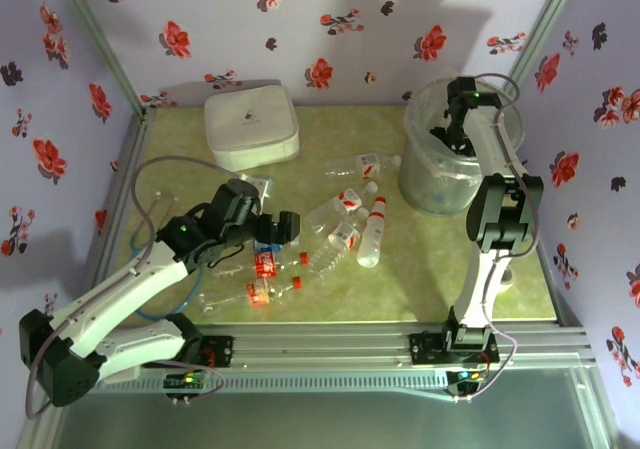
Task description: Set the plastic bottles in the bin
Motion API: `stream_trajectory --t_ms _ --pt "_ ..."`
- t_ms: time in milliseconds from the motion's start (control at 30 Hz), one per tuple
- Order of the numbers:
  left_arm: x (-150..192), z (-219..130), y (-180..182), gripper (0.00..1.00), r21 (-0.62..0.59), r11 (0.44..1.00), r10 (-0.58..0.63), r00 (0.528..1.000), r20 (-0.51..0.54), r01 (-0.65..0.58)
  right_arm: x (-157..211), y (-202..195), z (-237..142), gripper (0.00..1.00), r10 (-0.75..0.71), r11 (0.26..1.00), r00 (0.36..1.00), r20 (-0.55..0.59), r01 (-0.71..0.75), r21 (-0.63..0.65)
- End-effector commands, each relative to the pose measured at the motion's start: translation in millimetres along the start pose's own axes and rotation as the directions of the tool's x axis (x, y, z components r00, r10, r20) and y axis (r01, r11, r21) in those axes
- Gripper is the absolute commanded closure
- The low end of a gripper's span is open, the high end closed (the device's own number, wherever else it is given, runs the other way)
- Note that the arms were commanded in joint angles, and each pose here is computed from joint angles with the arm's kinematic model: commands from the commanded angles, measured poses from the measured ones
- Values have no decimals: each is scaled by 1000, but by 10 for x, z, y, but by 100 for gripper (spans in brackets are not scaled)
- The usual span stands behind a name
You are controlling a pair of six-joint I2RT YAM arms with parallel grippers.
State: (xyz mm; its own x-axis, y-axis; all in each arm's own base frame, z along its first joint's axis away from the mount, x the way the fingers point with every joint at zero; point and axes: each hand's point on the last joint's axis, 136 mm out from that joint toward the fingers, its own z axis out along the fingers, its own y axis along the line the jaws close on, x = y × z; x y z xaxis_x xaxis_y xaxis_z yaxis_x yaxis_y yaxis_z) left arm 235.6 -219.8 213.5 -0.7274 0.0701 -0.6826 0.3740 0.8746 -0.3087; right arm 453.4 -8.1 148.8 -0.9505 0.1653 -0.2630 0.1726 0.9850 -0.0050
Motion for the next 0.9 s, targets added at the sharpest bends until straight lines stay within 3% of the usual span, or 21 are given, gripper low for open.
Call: stream_trajectory --t_ms 0,367,600,733,800,867 --pt "38 25 9 0 -9 1000 5 1000 -9 -5 1 -63 -386 18 -1 1000 999 35 1 3" --pt "-224 200 -168 0 -7 983 184 981 -55 -184 18 -308 -1587 10 9 998 968 251 -22 51" --pt "-269 385 -301 2 27 962 273 952 -135 -272 238 -351 -2211 9 56 998 916 397 -59 -5" --pt "-341 532 -340 7 40 908 418 888 -193 -418 446 -50 -2463 10 106 976 870 482 2 -219" --pt "-411 654 -426 23 104 869 495 846 -195 -484 672 236 -2565 11 155 913 859 488 64 -403" --pt "-488 787 -491 26 184 855 516 833 -201 -485 887 459 -2733 12 202 829 846 493 121 -546"
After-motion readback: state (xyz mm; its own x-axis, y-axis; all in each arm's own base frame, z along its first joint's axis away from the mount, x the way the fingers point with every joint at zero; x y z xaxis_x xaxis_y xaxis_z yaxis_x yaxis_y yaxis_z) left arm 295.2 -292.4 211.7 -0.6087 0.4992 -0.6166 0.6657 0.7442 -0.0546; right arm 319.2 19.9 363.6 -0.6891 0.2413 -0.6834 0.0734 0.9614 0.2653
